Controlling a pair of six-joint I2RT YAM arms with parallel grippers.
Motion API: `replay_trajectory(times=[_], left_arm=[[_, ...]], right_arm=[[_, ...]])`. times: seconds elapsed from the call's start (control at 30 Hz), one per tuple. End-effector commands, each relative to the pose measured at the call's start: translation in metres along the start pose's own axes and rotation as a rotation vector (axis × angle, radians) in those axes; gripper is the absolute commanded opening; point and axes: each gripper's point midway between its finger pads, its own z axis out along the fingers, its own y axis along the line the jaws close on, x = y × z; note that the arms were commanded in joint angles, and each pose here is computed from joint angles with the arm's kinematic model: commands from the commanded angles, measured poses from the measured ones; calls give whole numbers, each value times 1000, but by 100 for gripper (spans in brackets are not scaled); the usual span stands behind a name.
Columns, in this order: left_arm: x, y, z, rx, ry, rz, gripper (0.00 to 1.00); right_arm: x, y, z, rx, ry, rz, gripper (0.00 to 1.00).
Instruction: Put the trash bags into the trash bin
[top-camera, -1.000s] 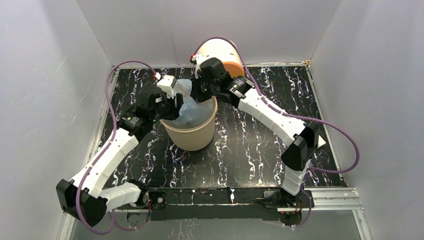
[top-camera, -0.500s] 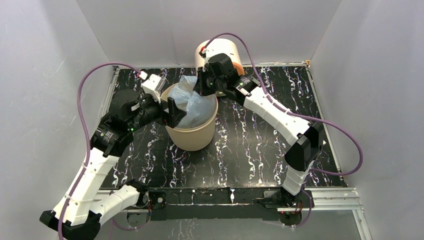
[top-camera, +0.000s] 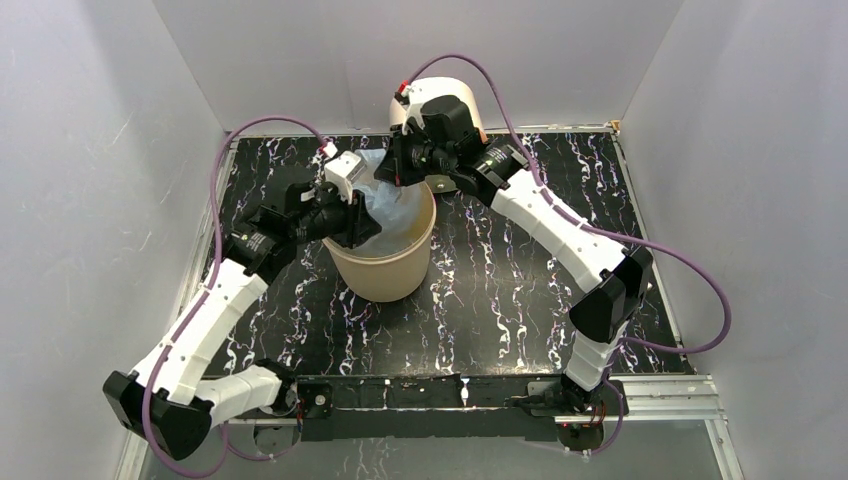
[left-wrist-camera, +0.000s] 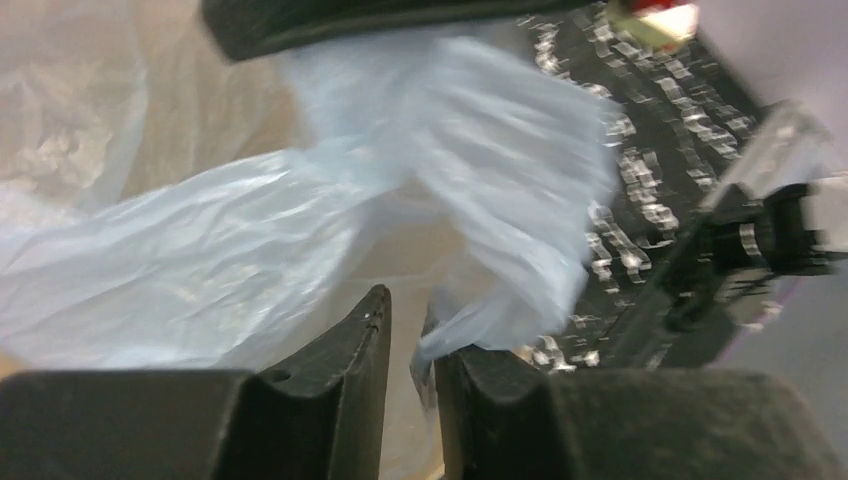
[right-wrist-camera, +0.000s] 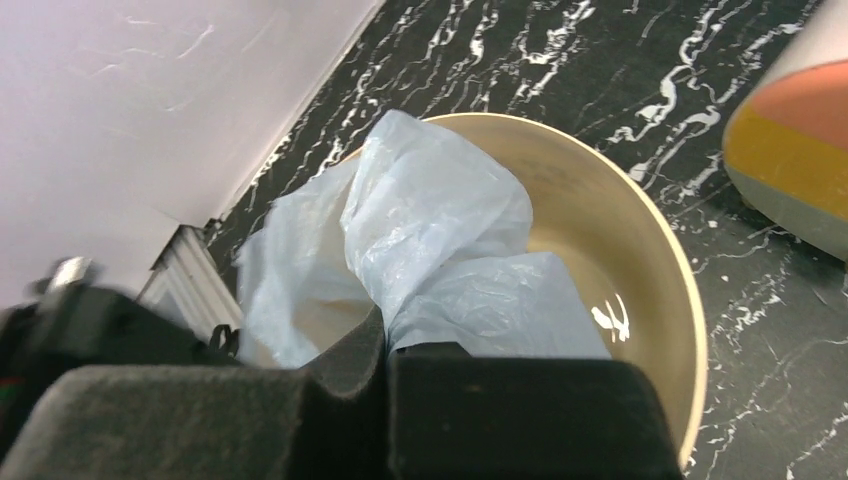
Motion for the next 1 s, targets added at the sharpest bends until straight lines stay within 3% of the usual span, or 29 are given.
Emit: replay_trajectory(times=[0.0,0.13,0.37,0.63,0.97], left_arm=[[11,48,8,-236,-7,-7,16],[18,65,20,-298,-3,-37,11],[30,40,47,-101,52,-82,21],[1,15,11,-59,-96,-46,71],[-6,6,-33,-118,-99,-7,78]], right_arm=[[-40,45,-38,-148,-100,-34,0],[-42,43,-51,-119,-111,-53,0],[-12,21,-49,-49,-54,-47,0],[16,3,-29,-8,41,-37,0],[24,2,-20,-25,87,-49,0]])
